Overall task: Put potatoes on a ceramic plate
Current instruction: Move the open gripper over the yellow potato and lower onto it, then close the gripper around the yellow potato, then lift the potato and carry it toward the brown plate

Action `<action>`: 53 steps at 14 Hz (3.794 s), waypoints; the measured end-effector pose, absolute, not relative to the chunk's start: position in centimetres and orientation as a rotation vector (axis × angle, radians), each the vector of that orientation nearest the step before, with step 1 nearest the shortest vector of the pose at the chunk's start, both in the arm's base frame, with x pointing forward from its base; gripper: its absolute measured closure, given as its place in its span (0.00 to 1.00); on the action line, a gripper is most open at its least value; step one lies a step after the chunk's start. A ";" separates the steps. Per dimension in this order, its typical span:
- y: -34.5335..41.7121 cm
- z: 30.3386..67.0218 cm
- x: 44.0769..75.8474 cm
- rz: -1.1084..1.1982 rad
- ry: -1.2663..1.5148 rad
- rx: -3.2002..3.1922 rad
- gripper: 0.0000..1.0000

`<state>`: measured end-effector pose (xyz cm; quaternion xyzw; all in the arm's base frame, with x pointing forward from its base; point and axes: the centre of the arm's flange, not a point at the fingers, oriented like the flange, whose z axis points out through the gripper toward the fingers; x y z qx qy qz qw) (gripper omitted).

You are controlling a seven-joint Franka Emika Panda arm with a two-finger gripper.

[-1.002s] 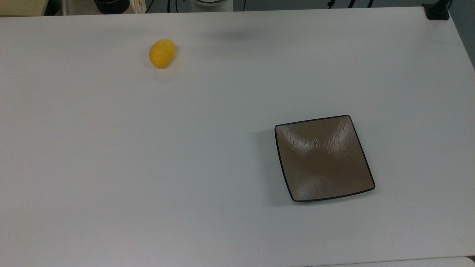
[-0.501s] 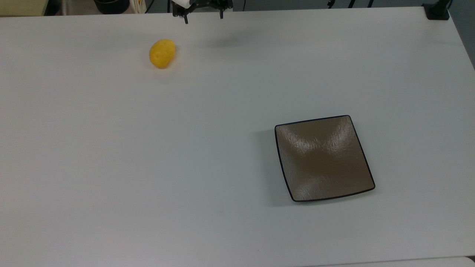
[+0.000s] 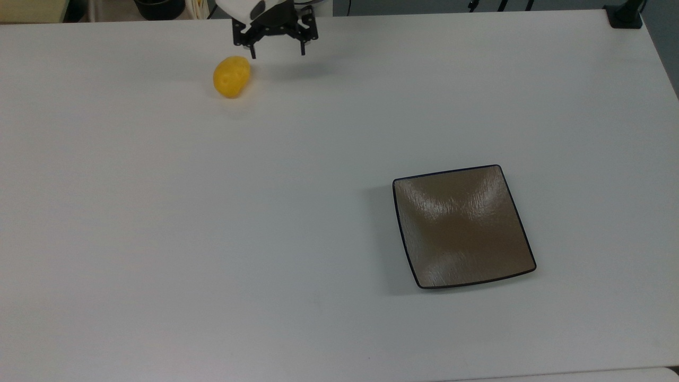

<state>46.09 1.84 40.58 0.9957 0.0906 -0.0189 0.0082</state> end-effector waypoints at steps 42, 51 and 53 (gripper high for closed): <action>-5.6 48.1 50.6 0.077 0.089 3.118 0.36; 4.5 58.1 56.4 0.320 0.257 3.215 0.36; 9.0 57.1 58.7 0.302 0.302 3.214 0.36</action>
